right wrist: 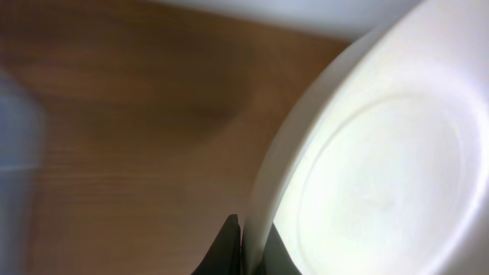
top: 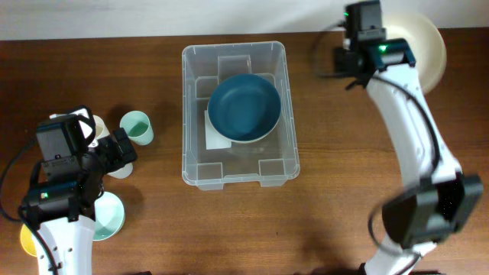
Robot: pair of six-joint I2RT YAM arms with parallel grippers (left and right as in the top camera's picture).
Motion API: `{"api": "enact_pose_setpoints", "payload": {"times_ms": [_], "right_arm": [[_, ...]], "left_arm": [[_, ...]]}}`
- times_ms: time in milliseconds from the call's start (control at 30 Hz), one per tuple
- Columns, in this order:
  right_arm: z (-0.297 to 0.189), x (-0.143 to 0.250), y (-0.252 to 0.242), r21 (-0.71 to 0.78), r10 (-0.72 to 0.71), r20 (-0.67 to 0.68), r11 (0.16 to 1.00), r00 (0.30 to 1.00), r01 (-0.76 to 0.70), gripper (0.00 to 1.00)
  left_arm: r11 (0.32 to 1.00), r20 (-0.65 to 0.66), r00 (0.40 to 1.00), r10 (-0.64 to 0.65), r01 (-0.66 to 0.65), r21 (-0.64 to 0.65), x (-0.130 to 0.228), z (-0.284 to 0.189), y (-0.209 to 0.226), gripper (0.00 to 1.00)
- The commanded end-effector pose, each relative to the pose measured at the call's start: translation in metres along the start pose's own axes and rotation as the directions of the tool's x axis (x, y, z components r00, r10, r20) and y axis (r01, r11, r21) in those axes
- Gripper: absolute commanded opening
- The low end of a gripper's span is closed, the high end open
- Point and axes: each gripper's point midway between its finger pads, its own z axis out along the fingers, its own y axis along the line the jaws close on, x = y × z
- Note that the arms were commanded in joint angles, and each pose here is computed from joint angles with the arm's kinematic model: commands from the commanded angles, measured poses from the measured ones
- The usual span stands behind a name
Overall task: Pack container
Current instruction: 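Carry the cream bowl over the container and lower it onto the teal plate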
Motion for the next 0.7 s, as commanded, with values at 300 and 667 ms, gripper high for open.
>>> {"api": "enact_pose_setpoints", "payload": {"times_ms": [300,667], "right_arm": [[-0.123,0.002,0.222,-0.268,-0.627,0.383,0.627,0.678,0.731,0.04],[-0.089,0.061,0.299,-0.457,-0.709,0.348,0.444,0.614,0.771,0.04]], "left_arm": [[1.000,0.022,1.000,-0.013,0.012,0.012,-0.007,-0.006,-0.002,0.99],[1.000,0.022,1.000,-0.013,0.012,0.012,-0.007,-0.006,-0.002,0.99]]}}
